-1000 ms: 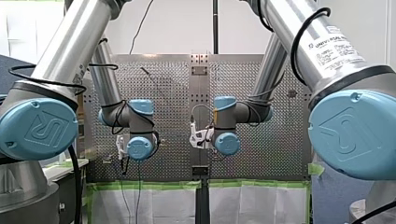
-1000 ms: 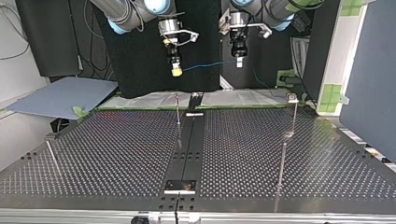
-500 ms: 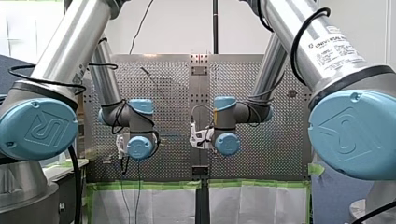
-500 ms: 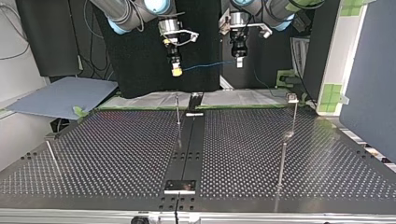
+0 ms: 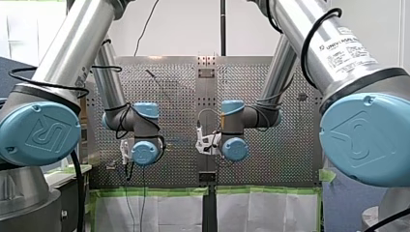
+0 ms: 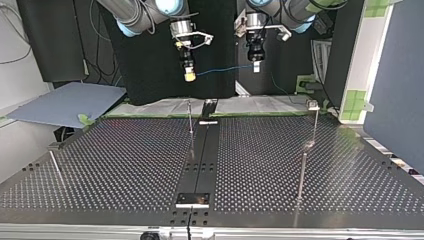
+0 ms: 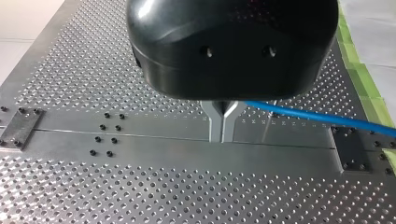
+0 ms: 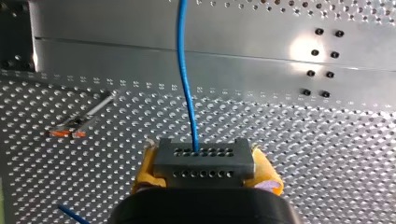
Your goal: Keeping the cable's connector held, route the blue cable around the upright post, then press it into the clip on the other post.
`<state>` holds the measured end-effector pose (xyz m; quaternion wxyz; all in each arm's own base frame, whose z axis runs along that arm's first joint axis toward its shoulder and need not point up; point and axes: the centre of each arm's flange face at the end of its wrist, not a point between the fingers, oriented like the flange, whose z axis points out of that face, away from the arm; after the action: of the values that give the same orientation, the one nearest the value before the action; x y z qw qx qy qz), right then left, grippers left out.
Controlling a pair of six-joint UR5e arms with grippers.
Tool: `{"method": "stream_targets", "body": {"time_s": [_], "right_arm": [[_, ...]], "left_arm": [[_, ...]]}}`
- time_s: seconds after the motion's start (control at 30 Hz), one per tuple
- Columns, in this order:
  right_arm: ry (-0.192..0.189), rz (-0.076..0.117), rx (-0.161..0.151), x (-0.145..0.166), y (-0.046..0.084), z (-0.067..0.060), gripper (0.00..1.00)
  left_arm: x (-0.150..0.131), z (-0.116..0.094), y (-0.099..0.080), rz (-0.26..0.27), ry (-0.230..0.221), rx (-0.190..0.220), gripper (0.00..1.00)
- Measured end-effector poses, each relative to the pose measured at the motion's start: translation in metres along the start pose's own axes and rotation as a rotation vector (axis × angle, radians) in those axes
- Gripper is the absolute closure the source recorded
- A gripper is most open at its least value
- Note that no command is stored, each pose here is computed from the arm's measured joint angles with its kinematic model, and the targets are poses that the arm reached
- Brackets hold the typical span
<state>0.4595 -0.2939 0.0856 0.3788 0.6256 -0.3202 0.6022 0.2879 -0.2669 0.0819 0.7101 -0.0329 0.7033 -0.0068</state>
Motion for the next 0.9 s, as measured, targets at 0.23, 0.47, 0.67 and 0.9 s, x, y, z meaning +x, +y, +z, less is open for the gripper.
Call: {"method": "stream_targets", "body": {"time_s": [0.23,0.47,0.67,0.9], "right_arm": [[-0.1,-0.023,0.002,-0.031,-0.003,-0.01,1.0],[-0.18,-0.046,0.008,-0.044,-0.002,-0.019,1.0],[-0.202,-0.052,0.01,-0.046,-0.002,-0.021,1.0],[-0.213,-0.065,-0.004,-0.042,0.002,-0.025,1.0]], "left_arm": [[0.0,0.0,0.0,0.0,0.0,0.0,1.0],[0.0,0.0,0.0,0.0,0.0,0.0,1.0],[0.0,0.0,0.0,0.0,0.0,0.0,1.0],[0.0,0.0,0.0,0.0,0.0,0.0,1.0]]}}
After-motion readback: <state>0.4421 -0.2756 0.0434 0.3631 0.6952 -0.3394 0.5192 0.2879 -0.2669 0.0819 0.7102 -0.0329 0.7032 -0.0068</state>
